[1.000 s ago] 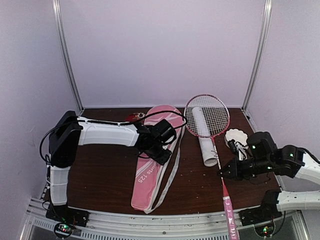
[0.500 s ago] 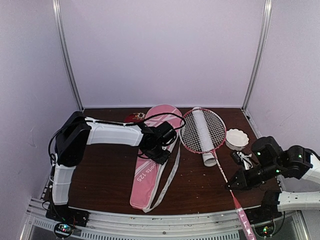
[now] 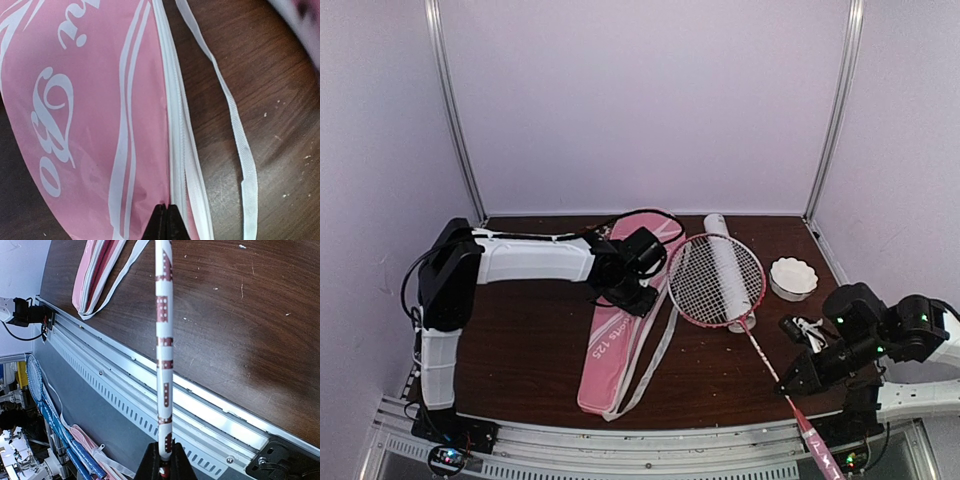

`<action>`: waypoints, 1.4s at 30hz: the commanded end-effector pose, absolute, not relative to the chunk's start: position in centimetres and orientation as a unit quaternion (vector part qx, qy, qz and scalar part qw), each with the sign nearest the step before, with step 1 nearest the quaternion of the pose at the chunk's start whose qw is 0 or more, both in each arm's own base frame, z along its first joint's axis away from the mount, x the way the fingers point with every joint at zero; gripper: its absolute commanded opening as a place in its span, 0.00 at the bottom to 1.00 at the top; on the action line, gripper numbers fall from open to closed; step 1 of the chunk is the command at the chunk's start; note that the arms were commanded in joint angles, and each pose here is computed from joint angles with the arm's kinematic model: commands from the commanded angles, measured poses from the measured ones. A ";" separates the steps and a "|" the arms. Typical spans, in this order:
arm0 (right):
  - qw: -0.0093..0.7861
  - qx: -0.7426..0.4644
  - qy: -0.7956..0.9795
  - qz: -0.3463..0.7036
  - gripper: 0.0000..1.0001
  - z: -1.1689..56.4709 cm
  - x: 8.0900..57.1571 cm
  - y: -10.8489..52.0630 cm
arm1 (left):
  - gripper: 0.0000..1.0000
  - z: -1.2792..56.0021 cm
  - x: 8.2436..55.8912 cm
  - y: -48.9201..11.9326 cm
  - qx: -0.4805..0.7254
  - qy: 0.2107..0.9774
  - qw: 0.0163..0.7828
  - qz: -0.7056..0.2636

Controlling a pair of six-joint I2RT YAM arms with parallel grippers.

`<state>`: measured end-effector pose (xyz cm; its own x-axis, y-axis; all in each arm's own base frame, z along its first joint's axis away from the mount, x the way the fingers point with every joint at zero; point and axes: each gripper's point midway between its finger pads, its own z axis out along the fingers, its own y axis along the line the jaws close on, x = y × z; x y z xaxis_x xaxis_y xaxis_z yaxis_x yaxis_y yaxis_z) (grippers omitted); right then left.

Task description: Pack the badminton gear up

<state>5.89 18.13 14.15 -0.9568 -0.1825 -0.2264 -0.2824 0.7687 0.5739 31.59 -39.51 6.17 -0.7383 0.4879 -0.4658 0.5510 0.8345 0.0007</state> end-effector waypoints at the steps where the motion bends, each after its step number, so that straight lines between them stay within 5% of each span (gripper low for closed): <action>1: 0.060 -0.131 0.935 0.324 0.00 13.3 4.7 18.1 | 0.00 11.0 33.2 -40.1 0.242 0.923 0.271 -0.128; 21: 0.032 -0.134 0.915 0.380 0.00 11.5 6.1 25.9 | 0.00 15.3 32.2 -40.8 0.233 0.898 0.295 -0.228; 42: 0.113 -0.024 0.856 0.504 0.00 13.1 16.0 36.6 | 0.00 16.3 29.3 -42.1 0.289 0.863 0.279 -0.306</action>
